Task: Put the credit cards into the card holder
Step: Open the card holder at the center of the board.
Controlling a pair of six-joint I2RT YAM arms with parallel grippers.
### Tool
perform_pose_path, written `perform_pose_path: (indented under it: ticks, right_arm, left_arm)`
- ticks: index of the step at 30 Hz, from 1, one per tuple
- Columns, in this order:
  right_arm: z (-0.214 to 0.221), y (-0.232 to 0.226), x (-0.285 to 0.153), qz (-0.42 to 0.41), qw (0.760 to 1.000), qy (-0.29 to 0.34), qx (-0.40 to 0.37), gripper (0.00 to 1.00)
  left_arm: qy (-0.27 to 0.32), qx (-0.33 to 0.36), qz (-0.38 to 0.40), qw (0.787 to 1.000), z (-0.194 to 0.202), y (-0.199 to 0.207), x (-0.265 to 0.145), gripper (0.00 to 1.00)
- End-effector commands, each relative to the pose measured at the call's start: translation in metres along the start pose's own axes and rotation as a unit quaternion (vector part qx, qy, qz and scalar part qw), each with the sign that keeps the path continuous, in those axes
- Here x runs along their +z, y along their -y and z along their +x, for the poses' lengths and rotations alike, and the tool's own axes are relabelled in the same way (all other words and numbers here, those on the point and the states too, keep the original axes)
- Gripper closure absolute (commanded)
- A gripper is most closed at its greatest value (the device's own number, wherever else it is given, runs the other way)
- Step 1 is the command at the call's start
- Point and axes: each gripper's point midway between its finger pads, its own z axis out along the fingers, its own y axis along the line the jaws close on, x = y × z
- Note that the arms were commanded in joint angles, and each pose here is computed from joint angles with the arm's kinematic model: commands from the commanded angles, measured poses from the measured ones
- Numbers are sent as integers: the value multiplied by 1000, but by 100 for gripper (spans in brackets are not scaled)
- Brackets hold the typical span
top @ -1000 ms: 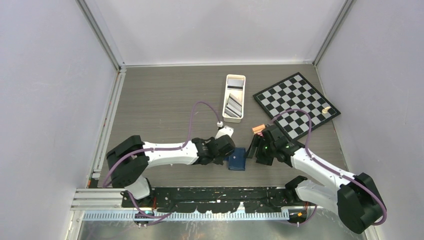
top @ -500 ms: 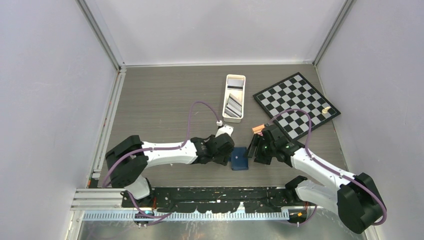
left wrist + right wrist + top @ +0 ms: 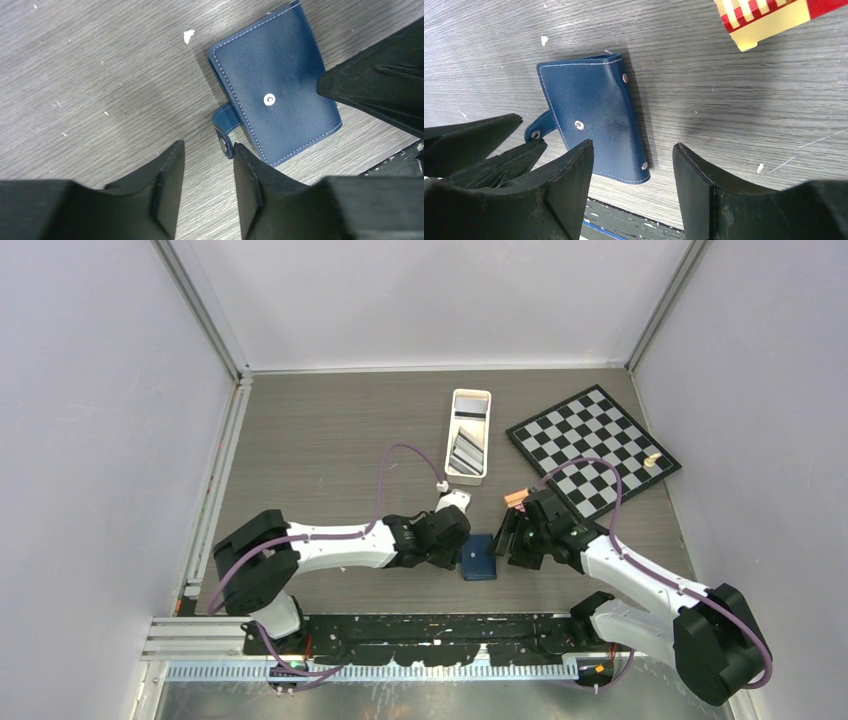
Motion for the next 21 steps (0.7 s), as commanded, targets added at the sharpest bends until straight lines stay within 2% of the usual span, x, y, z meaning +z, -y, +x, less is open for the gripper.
perform_pose_path:
  ticks: [1, 11, 16, 21]
  right_arm:
    - [-5, -7, -1, -15, 1000, 9, -8, 36]
    - [-6, -4, -3, -6, 1000, 11, -16, 31]
    - [-9, -5, -10, -3, 1000, 19, -24, 31]
    - [-16, -10, -24, -1, 999, 33, -33, 31]
  left_arm:
    - [15, -5, 15, 1000, -14, 12, 4, 65]
    - [17, -9, 33, 999, -15, 18, 1, 99]
    - [38, 1, 63, 997, -28, 25, -17, 100]
    - [48, 4, 135, 990, -45, 38, -43, 100]
